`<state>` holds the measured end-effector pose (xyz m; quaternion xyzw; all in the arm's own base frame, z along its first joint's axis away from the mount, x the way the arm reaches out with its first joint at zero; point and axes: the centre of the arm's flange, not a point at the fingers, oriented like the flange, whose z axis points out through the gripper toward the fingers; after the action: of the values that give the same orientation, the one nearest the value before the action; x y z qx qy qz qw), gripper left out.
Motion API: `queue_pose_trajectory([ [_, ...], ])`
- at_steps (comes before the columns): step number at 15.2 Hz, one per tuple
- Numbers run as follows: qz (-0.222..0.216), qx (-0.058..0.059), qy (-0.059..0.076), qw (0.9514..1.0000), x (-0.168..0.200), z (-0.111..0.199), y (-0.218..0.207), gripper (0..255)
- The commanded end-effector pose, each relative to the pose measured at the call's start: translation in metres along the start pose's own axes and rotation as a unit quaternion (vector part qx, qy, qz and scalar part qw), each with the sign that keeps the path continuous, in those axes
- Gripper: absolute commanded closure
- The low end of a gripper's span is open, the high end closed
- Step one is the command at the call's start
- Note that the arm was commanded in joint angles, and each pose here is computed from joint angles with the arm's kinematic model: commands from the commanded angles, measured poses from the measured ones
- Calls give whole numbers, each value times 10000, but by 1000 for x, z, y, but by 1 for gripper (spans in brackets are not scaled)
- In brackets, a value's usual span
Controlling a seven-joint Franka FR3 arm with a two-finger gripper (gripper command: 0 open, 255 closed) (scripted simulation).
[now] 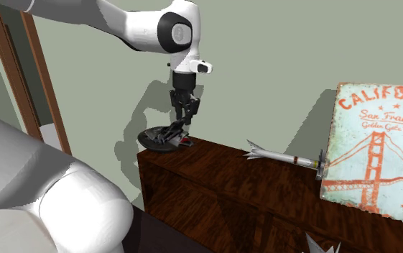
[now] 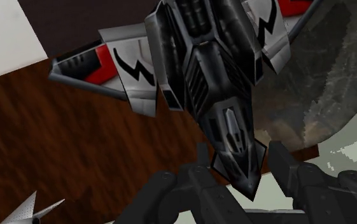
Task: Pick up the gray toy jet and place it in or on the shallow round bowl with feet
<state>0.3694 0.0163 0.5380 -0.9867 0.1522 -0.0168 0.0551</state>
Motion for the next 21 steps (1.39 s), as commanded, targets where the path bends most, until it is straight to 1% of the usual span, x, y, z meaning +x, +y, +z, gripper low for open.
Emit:
queue_pose_trajectory([
  [1,7,3,1,10000,-8,5,-27,255],
  [5,7,3,1,10000,-16,16,-72,255],
  [13,7,3,1,10000,-17,59,-67,255],
  [21,7,3,1,10000,-17,59,-67,255],
])
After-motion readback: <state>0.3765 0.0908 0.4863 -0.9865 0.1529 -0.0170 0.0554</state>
